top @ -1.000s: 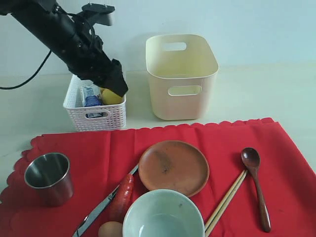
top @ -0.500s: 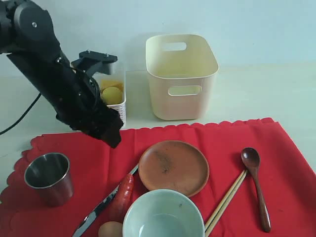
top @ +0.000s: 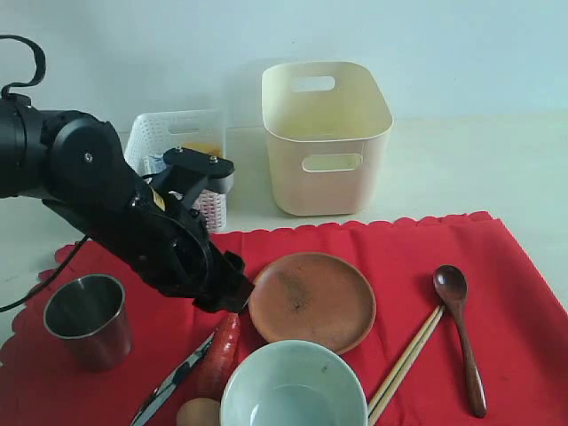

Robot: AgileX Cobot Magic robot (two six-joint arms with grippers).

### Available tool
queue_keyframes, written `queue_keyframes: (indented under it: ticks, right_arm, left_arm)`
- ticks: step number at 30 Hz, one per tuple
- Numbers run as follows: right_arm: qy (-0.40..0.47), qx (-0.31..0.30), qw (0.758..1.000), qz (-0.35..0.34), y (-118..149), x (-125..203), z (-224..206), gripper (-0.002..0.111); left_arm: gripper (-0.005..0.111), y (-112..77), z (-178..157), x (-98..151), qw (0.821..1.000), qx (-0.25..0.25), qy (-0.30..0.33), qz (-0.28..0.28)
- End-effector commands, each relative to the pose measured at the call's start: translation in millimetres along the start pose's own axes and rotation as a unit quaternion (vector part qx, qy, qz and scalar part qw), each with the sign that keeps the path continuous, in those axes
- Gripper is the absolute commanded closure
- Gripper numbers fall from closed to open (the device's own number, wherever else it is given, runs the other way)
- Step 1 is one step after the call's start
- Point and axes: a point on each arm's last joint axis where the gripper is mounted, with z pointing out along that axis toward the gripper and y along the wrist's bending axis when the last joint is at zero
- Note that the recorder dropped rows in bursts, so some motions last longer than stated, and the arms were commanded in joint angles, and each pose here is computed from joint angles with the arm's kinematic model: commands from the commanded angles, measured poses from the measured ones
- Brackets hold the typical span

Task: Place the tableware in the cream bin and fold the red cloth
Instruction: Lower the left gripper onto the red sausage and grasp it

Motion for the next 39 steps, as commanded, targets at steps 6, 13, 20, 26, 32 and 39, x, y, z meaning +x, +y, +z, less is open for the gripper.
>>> queue_keyframes:
  ticks: [6,13,20,26,32,39]
  right_arm:
    - [-0.007,0.002,1.000,-0.002,-0.4,-0.3,-0.1,0.108]
    - [-0.007,0.002,1.000,-0.002,-0.4,-0.3,-0.1,0.108]
    - [-0.007,0.002,1.000,-0.002,-0.4,-0.3,-0.1,0.108]
    - [-0.007,0.002,1.000,-0.002,-0.4,-0.3,-0.1,0.108]
    - [-0.007,0.002,1.000,-0.002,-0.4,-0.3,-0.1,0.108]
    - [-0.007,0.002,1.000,-0.002,-0.4,-0.3,-0.1,0.108]
  left_arm:
    - [0.040,-0.5,6.3,-0.3,1.000,-0.002,-0.017,-0.016]
    - [0.042,3.0,30.0,5.0,0.999,-0.003,0.011,-0.036]
    - [0.053,3.6,49.8,12.9,0.997,0.009,0.047,-0.065]
    - [0.053,-0.6,49.4,15.5,0.995,0.030,0.063,-0.068]
    - [0.053,-0.6,55.1,19.0,0.994,0.035,0.078,-0.062]
    - [0.085,0.1,57.1,19.8,0.995,0.034,0.080,-0.044]
